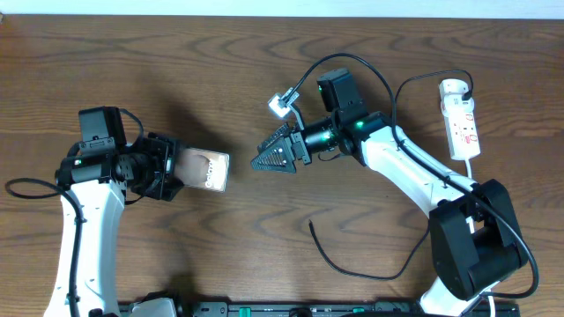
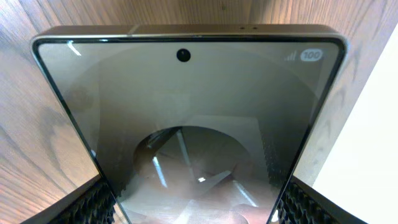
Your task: Plug charger to phone and switch on socket
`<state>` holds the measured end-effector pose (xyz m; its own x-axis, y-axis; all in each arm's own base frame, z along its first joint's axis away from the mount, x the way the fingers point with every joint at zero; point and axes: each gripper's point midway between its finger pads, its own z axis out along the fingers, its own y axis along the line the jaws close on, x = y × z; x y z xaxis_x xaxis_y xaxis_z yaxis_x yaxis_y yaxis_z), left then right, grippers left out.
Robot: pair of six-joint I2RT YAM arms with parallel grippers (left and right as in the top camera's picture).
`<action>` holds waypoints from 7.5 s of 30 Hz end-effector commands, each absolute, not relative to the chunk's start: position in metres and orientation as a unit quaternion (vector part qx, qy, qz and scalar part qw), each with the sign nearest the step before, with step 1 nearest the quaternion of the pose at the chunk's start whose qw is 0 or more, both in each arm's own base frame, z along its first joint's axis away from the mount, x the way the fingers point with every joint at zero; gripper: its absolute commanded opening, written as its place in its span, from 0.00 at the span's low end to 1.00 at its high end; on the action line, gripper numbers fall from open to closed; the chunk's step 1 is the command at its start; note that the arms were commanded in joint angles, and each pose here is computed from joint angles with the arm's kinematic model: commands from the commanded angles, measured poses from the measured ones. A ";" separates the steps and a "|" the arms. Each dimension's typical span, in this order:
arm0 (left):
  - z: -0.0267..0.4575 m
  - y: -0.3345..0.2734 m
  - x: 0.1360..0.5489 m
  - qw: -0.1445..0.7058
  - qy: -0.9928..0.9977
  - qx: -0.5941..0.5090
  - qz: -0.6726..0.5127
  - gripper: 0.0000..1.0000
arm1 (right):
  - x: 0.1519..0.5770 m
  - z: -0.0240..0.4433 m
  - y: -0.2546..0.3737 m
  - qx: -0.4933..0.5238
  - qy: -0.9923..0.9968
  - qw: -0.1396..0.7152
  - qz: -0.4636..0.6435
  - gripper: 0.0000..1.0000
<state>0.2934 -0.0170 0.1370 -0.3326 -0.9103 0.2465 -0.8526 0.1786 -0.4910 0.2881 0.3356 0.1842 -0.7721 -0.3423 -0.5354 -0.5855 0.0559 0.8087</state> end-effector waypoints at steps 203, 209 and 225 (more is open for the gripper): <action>0.266 -0.034 0.390 0.260 0.658 -0.519 -0.479 0.90 | 0.351 0.290 0.414 0.156 0.680 -0.016 0.716 0.02; 0.265 -0.027 0.393 0.274 0.653 -0.528 -0.469 0.90 | 0.352 0.303 0.421 0.175 0.656 0.006 0.734 0.02; 0.285 -0.034 0.400 0.330 0.684 -0.442 -0.476 0.90 | 0.351 0.311 0.424 0.184 0.641 0.005 0.745 0.02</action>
<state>0.4003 -0.0284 0.2772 -0.3405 -0.9394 0.0398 -0.3462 0.0859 -0.9342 0.3622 0.4185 0.2903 -0.9143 0.2930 0.2795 0.2447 -0.1503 0.9579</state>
